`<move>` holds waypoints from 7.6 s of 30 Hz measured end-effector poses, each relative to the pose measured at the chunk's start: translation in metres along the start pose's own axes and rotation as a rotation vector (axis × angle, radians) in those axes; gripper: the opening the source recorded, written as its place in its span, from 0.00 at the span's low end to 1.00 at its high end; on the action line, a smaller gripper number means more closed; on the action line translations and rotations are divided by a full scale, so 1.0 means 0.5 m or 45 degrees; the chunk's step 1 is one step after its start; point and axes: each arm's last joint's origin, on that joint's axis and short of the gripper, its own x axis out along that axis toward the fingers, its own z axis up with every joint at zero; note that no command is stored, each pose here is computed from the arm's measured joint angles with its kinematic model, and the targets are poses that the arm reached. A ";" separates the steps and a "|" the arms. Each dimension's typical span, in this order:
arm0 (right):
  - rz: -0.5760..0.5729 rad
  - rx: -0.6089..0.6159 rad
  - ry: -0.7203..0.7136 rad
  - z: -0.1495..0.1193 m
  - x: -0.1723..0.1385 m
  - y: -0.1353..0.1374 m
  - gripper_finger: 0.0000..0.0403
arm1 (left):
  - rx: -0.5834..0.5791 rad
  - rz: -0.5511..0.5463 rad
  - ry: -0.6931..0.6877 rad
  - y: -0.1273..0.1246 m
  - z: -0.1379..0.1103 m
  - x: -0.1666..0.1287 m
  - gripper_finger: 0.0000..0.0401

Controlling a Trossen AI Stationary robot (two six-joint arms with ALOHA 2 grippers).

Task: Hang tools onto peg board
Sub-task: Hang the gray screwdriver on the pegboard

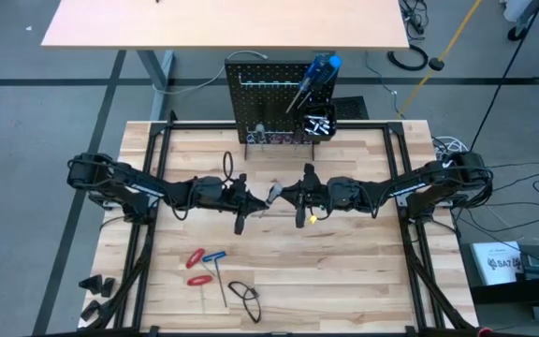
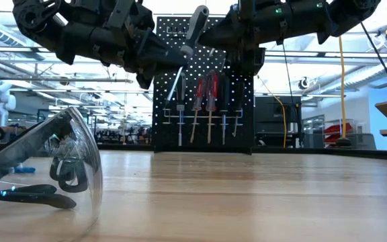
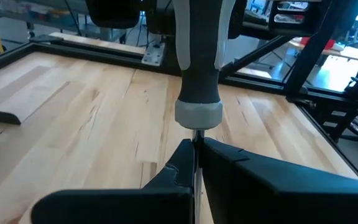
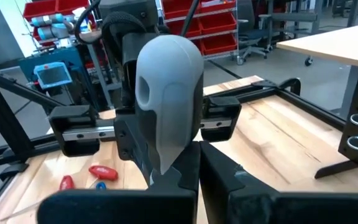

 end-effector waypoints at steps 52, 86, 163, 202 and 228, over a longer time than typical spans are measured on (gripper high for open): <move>-0.298 -0.212 0.181 -0.019 -0.012 -0.023 0.00 | 0.278 0.428 -0.270 0.140 0.129 -0.108 0.03; -0.305 -0.204 0.176 -0.024 -0.006 -0.029 0.00 | 0.100 0.807 -0.512 0.272 0.023 -0.127 0.02; -0.310 -0.220 0.200 -0.032 -0.002 -0.034 0.00 | 0.044 0.839 -0.189 0.329 -0.035 -0.057 0.17; -0.309 -0.209 0.195 -0.031 -0.002 -0.034 0.00 | 0.011 0.607 -0.037 0.283 0.008 -0.091 0.71; -0.308 -0.191 0.182 -0.029 -0.002 -0.033 0.00 | 0.135 0.614 -0.010 0.231 0.048 -0.109 0.71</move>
